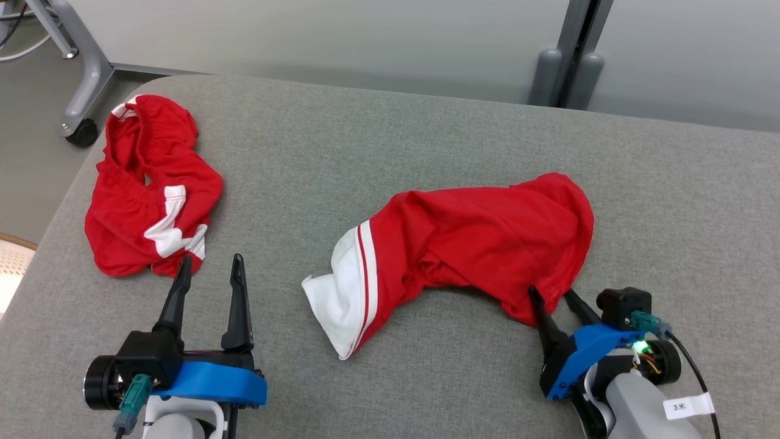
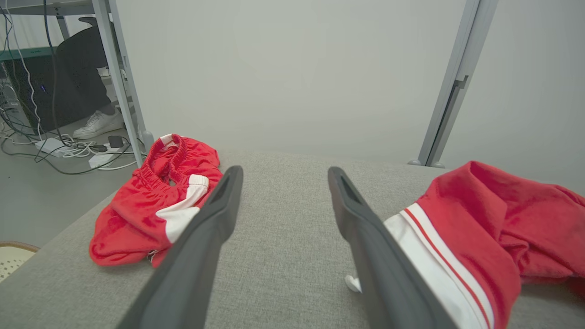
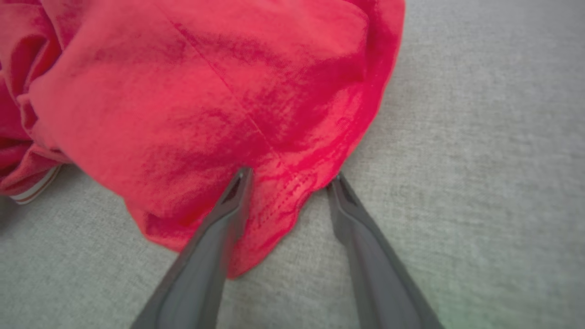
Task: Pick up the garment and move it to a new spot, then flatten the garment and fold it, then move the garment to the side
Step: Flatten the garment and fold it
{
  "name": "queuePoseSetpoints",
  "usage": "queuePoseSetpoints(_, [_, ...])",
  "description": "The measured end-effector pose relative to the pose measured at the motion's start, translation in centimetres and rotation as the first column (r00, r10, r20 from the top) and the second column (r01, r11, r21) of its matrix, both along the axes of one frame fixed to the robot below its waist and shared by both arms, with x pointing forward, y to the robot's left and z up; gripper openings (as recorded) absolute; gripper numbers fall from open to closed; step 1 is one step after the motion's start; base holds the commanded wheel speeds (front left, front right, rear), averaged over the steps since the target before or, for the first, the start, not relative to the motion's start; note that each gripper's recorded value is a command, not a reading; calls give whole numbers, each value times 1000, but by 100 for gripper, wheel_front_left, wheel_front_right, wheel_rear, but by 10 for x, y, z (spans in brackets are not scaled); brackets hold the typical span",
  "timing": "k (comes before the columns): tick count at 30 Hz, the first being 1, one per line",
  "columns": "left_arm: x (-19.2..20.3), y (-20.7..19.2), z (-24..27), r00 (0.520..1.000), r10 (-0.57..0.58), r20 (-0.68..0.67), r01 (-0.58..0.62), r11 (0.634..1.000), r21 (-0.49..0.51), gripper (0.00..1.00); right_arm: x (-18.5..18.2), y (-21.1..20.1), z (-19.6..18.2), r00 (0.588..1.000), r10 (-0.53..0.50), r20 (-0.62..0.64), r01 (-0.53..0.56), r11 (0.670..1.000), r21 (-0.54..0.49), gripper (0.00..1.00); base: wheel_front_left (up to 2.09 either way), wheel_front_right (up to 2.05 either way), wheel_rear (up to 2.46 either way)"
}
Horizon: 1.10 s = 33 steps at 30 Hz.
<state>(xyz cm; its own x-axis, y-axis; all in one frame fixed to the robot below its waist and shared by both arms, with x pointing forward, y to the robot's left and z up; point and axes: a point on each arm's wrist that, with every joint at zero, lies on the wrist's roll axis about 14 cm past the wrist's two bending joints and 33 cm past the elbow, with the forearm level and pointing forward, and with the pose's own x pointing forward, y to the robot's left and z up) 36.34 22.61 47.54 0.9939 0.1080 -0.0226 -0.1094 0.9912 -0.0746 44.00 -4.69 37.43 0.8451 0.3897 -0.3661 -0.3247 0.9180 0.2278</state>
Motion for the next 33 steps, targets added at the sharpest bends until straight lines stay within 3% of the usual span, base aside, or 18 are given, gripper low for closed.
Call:
queuePoseSetpoints(7, [4, -5, -3, 1000, -17, -6, 17, 1000, -2, 100, 3, -3, 6, 1000, -19, 9, 19, 1000, 21, 0, 0, 0, 0])
queuePoseSetpoints(10, [6, -11, -3, 999, -36, -6, 36, 999, -6, 100, 10, -13, 24, 996, -55, 69, 52, 998, 35, 0, 0, 0, 0])
queuePoseSetpoints(20, [9, -46, -4, 990, -143, 0, 143, 989, -29, 100, -20, -93, 62, 956, -169, 238, 181, 983, -31, 0, 0, 0, 0])
queuePoseSetpoints(27, [10, -63, 0, 980, -197, 12, 197, 980, -34, 100, -53, -152, 66, 926, -269, 266, 296, 953, -65, 0, 0, 0, 0])
queuePoseSetpoints(33, [9, -65, 0, 979, -204, 12, 204, 979, -31, 100, -82, -206, 55, 897, -375, 234, 409, 905, -119, 0, 0, 0, 0])
